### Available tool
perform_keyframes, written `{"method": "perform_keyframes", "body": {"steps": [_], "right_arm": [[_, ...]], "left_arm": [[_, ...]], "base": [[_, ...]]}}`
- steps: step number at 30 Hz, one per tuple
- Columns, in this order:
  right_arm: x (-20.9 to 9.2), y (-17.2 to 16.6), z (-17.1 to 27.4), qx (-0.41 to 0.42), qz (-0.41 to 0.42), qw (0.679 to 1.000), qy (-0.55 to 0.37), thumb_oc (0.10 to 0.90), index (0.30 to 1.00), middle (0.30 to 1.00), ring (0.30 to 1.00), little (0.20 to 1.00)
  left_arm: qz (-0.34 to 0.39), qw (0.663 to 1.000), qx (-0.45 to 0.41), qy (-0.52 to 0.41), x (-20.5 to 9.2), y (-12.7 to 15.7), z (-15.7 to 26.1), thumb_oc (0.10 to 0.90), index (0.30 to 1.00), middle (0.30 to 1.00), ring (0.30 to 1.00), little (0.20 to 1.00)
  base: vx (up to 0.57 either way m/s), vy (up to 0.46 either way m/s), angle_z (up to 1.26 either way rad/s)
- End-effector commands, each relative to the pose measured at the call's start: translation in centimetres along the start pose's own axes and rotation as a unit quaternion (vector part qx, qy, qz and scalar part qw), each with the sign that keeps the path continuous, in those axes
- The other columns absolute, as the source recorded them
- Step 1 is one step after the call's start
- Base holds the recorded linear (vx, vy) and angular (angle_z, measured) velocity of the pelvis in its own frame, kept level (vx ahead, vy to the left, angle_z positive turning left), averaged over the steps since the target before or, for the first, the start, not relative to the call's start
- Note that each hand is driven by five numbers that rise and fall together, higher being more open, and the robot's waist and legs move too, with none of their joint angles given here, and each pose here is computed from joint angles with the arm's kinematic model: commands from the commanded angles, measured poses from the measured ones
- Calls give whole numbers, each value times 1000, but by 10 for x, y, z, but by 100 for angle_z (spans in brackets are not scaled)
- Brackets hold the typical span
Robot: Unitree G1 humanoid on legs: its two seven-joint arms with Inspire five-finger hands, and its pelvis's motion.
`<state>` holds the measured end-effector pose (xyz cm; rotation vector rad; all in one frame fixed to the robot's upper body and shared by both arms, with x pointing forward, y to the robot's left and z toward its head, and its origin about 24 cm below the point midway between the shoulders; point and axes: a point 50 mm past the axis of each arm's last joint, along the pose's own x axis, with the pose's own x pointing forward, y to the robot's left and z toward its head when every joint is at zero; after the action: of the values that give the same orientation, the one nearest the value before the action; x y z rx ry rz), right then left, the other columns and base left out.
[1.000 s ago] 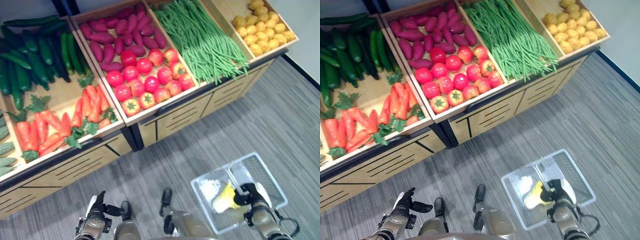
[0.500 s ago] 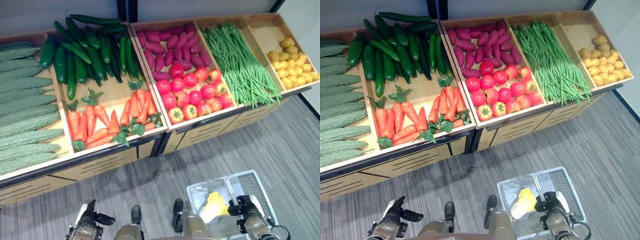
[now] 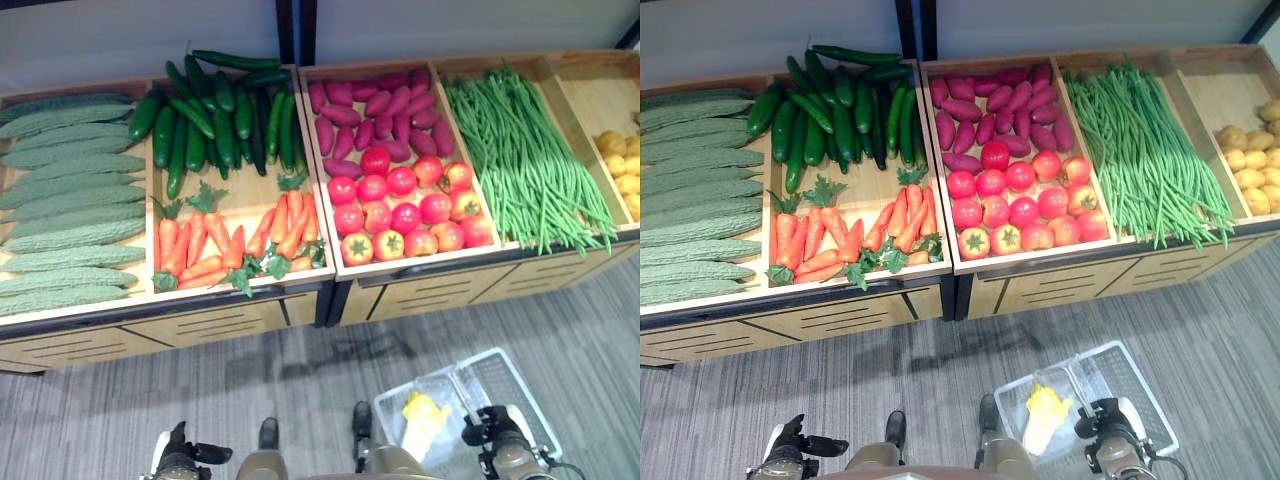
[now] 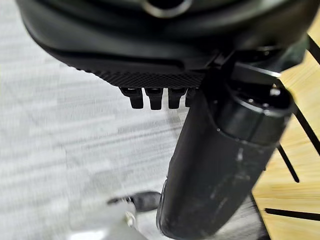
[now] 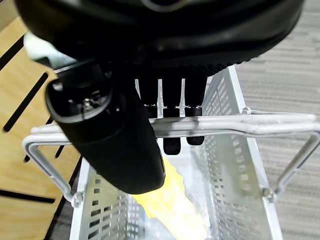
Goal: Get the vegetables into the basket
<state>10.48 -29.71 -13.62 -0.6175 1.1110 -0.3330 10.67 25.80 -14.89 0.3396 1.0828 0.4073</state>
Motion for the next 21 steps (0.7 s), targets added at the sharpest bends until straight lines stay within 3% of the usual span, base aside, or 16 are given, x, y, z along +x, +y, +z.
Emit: {"method": "perform_keyframes", "body": {"steps": [1, 3, 5, 7, 9, 10, 11, 12, 13, 15, 16, 19, 21], "right_arm": [[-1, -23, -30, -2, -52, 998, 45, 400, 300, 300, 300, 300], [-4, -19, -37, -13, -47, 997, 56, 400, 300, 300, 300, 300], [-6, -17, -44, -27, -42, 997, 65, 400, 300, 300, 300, 300], [-6, -17, -43, -31, -39, 997, 64, 400, 300, 300, 300, 300], [-5, -18, -40, -40, -35, 997, 54, 400, 300, 300, 300, 300], [-5, -18, -39, -45, -36, 997, 48, 400, 300, 300, 300, 300], [-5, -17, -39, -44, -35, 997, 48, 400, 300, 300, 300, 300], [-5, -17, -37, -46, -37, 997, 39, 400, 300, 300, 300, 300], [-5, -18, -39, -48, -38, 997, 37, 400, 300, 300, 300, 300], [-6, -17, -41, -47, -36, 998, 38, 400, 300, 300, 300, 300], [-7, -16, -44, -45, -33, 997, 43, 400, 300, 300, 300, 300], [-9, -14, -49, -43, -29, 997, 55, 400, 300, 300, 300, 300], [-9, -13, -50, -41, -29, 997, 56, 400, 300, 300, 300, 300]], "left_arm": [[128, 987, -92, 29, 6, 47, -5, 900, 1000, 1000, 1000, 1000], [180, 970, -155, 56, 5, 61, -13, 900, 1000, 1000, 1000, 1000], [299, 903, -294, 98, 0, 102, -27, 900, 1000, 1000, 1000, 1000], [323, 887, -315, 102, -2, 115, -29, 900, 1000, 1000, 1000, 1000], [381, 871, -299, 80, -6, 155, -25, 900, 1000, 1000, 1000, 1000], [412, 862, -291, 43, -8, 173, -10, 900, 1000, 1000, 1000, 1000], [413, 862, -291, 43, -8, 173, -10, 900, 1000, 1000, 1000, 1000], [453, 848, -276, -6, -13, 201, 10, 900, 1000, 1000, 1000, 1000], [508, 812, -278, -74, -26, 234, 36, 900, 1000, 1000, 1000, 1000], [528, 787, -287, -139, -37, 249, 61, 900, 1000, 1000, 1000, 1000], [542, 759, -291, -214, -51, 261, 92, 900, 1000, 1000, 1000, 1000], [543, 710, -299, -333, -79, 267, 141, 900, 1000, 1000, 1000, 1000], [544, 706, -299, -341, -82, 264, 145, 900, 1000, 1000, 1000, 1000]], "base": [[61, -29, 17], [50, -2, -6], [25, 43, -12], [19, 59, -15], [11, 71, -12], [-3, 40, -16], [-18, 52, -15], [-34, 57, -12], [-43, 66, -7], [-40, 42, -2], [-41, 29, 3], [-35, 16, 6], [-24, 4, 8]]}}
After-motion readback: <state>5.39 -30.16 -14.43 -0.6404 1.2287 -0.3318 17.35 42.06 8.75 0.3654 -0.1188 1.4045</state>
